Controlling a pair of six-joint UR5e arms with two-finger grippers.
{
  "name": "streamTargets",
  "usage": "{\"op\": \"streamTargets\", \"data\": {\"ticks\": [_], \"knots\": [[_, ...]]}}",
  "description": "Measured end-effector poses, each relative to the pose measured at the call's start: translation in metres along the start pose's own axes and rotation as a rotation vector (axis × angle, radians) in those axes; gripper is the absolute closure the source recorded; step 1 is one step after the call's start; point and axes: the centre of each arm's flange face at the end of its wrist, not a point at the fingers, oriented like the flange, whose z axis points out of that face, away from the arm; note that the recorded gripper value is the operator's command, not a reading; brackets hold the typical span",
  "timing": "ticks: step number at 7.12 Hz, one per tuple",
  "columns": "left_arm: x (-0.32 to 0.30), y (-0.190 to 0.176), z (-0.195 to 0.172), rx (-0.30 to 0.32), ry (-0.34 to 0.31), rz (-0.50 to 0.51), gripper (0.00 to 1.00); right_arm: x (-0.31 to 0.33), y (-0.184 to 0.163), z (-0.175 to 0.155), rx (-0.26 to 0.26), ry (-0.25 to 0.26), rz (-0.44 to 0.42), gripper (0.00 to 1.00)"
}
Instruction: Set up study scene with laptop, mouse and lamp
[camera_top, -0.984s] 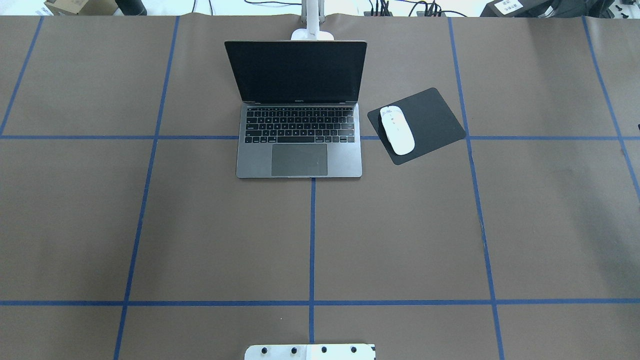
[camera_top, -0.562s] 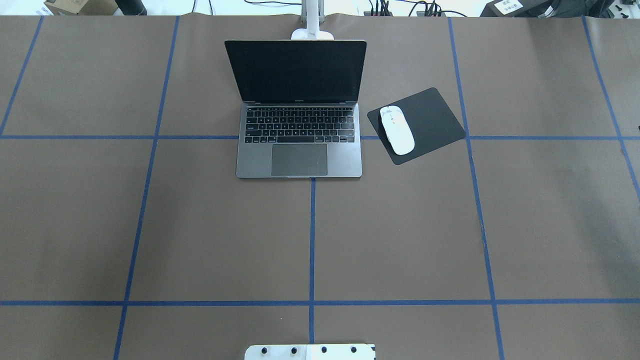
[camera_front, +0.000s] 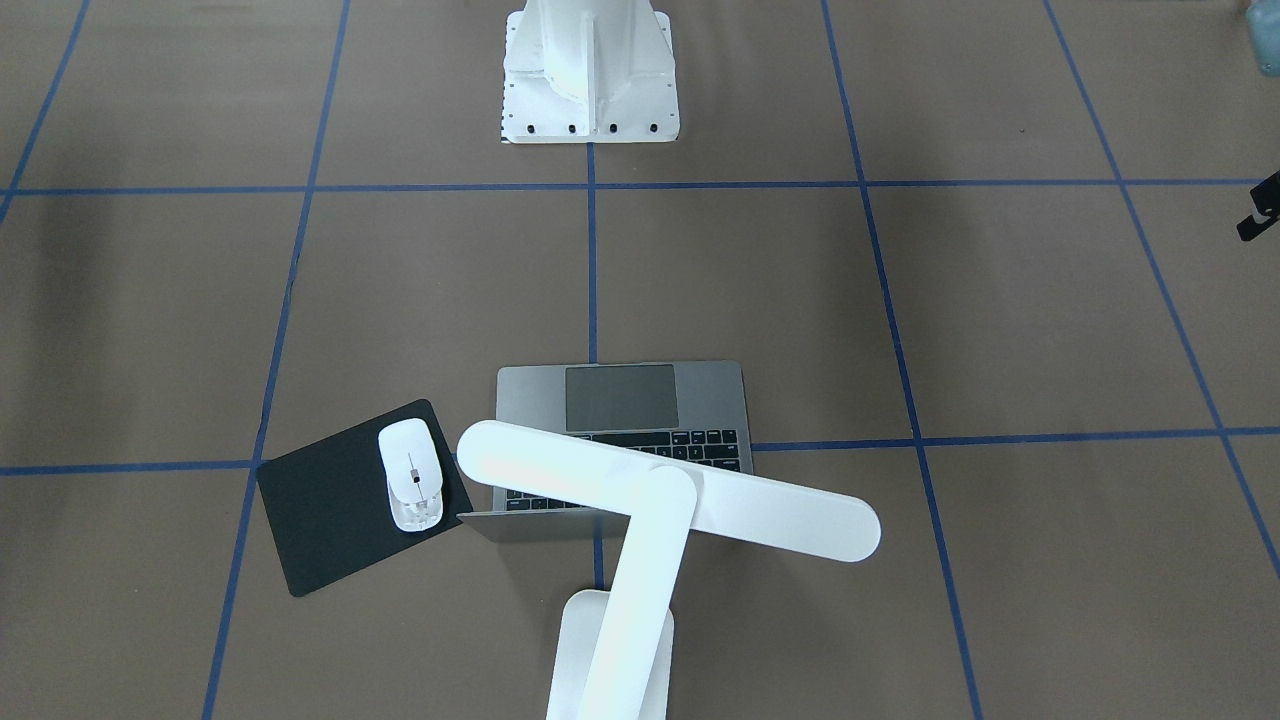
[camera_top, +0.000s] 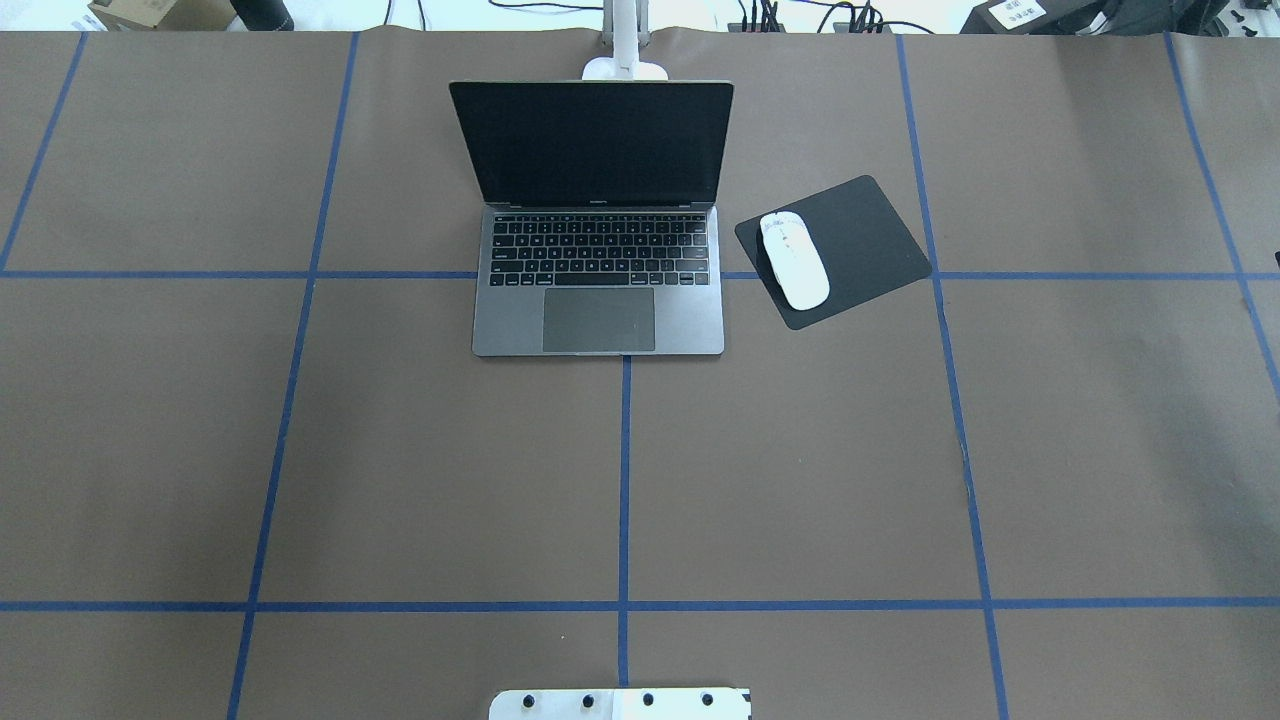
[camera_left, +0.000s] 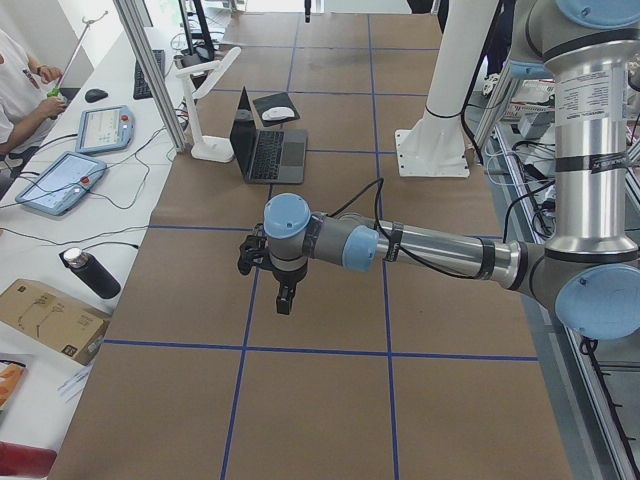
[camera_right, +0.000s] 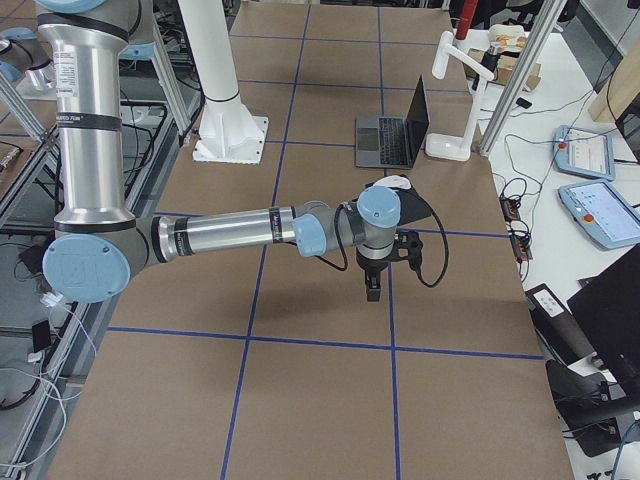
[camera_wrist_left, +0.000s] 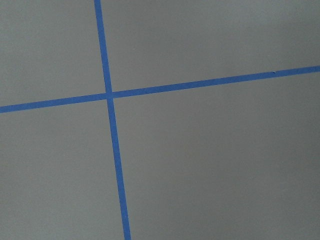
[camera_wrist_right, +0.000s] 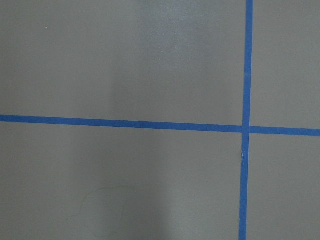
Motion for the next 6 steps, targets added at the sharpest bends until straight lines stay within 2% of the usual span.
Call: {"op": "streamTargets", "data": {"ticks": [6], "knots": [[0.0038,-0.0032,-0.0029,0.008,0.002,0.007,0.0,-0.0014,-0.0001,-0.001,0.002,-0.004,-0.003,0.01]]}}
